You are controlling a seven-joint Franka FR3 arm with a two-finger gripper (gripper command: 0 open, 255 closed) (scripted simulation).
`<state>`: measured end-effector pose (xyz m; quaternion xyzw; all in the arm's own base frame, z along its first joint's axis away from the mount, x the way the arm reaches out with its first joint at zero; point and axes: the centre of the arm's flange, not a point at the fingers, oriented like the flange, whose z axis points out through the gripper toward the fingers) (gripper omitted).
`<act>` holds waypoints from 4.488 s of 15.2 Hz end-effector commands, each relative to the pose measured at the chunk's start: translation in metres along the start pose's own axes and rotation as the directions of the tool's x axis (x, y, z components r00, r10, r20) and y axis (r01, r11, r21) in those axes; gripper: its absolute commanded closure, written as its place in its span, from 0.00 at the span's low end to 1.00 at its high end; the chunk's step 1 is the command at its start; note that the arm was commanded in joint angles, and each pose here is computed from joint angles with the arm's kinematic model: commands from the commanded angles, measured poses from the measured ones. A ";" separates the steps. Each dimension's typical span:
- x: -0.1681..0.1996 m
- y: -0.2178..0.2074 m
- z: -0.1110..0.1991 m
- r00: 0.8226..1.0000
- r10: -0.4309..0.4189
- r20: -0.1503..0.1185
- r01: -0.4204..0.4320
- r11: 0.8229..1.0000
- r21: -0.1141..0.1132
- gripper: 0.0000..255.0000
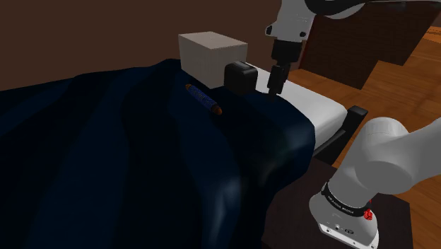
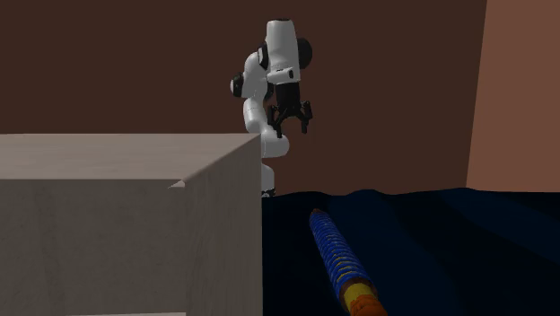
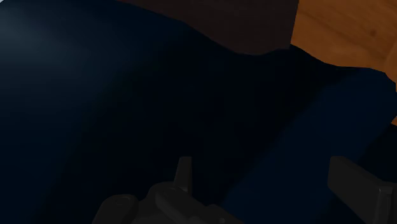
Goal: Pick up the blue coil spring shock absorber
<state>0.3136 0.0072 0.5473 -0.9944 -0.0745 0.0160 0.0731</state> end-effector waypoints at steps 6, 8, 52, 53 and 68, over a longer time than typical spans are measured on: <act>0.060 0.011 0.021 0.999 0.036 -0.007 -0.036 0.999 -0.033 0.00; 0.083 0.016 0.029 0.999 0.050 -0.010 -0.050 0.998 -0.046 0.00; 0.359 0.114 0.148 0.975 0.212 -0.062 -0.220 0.956 -0.193 1.00; 0.359 0.113 0.143 0.975 0.212 -0.062 -0.220 0.956 -0.193 1.00; 0.358 0.103 0.074 0.975 0.212 -0.062 -0.220 0.956 -0.193 1.00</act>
